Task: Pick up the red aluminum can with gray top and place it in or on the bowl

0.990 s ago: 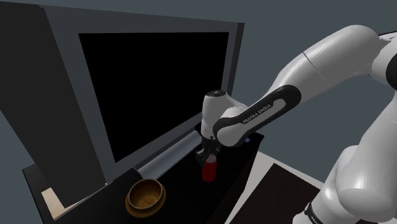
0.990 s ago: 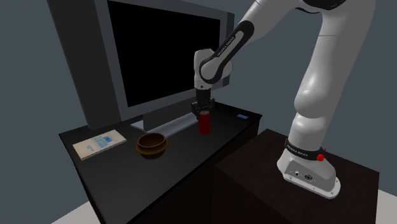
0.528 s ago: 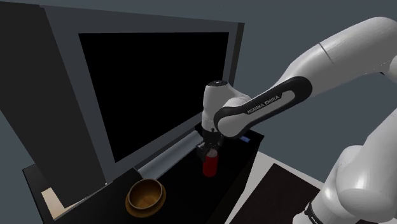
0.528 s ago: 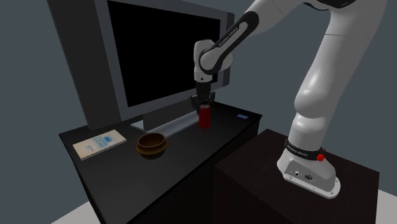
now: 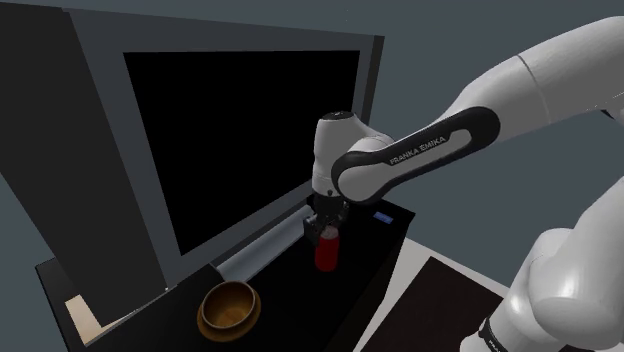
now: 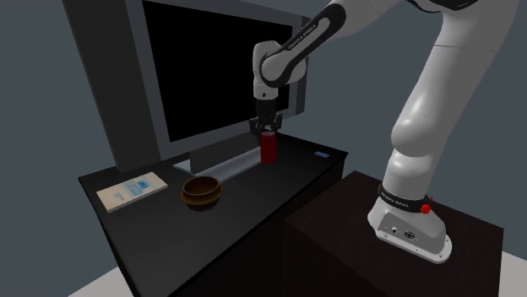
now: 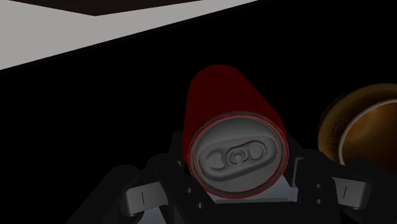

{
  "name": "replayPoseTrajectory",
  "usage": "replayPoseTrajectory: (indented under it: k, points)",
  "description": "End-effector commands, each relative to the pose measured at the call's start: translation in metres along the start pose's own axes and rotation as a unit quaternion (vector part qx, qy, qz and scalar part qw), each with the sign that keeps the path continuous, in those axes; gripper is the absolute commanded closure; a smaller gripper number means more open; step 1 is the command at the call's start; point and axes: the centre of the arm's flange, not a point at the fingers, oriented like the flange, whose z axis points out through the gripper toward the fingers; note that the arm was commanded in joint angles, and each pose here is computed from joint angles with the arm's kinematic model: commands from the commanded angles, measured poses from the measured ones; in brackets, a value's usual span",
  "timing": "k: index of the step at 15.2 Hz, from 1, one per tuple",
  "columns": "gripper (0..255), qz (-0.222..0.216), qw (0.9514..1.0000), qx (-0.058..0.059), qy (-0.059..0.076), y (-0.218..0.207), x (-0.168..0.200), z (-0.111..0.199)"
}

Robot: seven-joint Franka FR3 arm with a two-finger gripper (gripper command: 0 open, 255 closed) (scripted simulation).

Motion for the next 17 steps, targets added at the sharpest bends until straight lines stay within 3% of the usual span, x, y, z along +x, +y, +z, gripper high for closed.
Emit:
replayPoseTrajectory:
  k: [1,17]
  points:
    - [255,0.0,1.0,0.0,0.0,-0.022,0.009,-0.004]
    - [255,0.0,1.0,0.0,0.0,-0.219,0.081,-0.028]
